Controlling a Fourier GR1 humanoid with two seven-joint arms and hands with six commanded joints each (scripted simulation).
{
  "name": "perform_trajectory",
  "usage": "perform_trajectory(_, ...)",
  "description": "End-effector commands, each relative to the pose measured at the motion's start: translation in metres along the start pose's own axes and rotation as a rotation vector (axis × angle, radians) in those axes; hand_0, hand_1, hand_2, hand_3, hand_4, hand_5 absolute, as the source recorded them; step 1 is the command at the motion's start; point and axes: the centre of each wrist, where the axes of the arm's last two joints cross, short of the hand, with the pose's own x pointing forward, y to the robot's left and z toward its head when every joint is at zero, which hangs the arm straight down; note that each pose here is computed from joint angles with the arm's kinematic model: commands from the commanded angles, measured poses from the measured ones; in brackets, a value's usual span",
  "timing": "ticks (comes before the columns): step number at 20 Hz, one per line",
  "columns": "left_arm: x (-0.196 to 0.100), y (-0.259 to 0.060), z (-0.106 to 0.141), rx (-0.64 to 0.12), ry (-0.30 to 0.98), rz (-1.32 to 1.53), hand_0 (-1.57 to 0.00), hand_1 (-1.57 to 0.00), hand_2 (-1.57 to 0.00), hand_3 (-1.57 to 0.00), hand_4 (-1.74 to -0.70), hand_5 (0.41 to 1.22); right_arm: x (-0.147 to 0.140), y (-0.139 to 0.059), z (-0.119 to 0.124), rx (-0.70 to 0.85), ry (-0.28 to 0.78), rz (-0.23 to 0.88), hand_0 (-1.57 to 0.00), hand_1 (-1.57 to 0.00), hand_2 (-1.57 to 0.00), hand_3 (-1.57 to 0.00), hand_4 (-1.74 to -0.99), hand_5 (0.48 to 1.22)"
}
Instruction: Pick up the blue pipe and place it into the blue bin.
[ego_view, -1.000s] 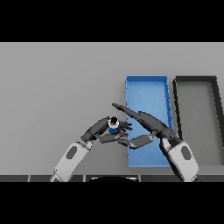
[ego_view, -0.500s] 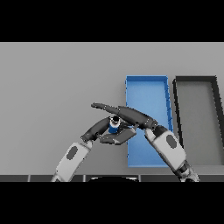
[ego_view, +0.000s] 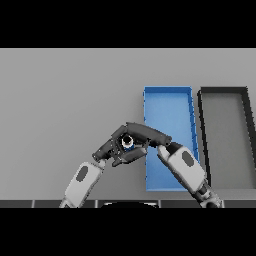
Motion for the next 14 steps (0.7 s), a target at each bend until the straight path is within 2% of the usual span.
perform_trajectory(1, 0.001, -0.003, 0.001, -0.005, -0.006, 0.01, -1.57, -1.57, -1.57, -1.5, -1.7, 1.221, -0.001, 0.0, -0.001, 0.004, -0.008, 0.001, -1.34, -1.34, -1.35, -1.19, -1.628, 0.856)
perform_trajectory(3, 0.001, -0.001, -0.001, -0.002, -0.006, 0.019, -1.57, -1.57, -1.57, -1.46, -1.71, 1.221, -0.002, 0.0, 0.0, -0.006, -0.017, 0.015, -1.43, -1.43, -1.43, -1.3, -1.665, 0.987)
perform_trajectory(5, 0.003, 0.001, 0.003, -0.003, -0.016, 0.011, -1.57, -1.57, -1.57, -1.44, -1.72, 1.221, -0.001, 0.003, -0.002, 0.01, -0.039, 0.025, -1.48, -1.48, -1.48, -1.4, -1.692, 1.071)
perform_trajectory(8, 0.005, 0.002, 0.004, -0.002, -0.012, -0.002, -1.57, -1.57, -1.57, -1.43, -1.73, 1.221, -0.004, 0.009, -0.003, -0.002, -0.077, 0.009, -1.52, -1.52, -1.53, -1.48, -1.716, 1.144)
perform_trajectory(12, 0.007, 0.0, 0.002, 0.025, -0.047, -0.058, -1.57, -1.57, -1.57, -1.45, -1.72, 1.221, -0.002, 0.012, 0.0, -0.043, -0.082, 0.007, -1.55, -1.55, -1.55, -1.54, -1.731, 1.19)
perform_trajectory(13, 0.007, -0.001, 0.003, 0.038, -0.029, -0.087, -1.46, -1.34, -1.29, -1.17, -1.6, 1.221, -0.003, 0.01, 0.001, -0.049, -0.074, 0.01, -1.56, -1.56, -1.56, -1.54, -1.733, 1.196)
perform_trajectory(14, 0.006, 0.002, 0.004, 0.013, -0.046, -0.089, -1.17, -1.07, -1.03, -0.93, -1.47, 1.221, 0.003, 0.01, 0.0, -0.053, -0.069, 0.02, -1.56, -1.56, -1.56, -1.55, -1.734, 1.201)
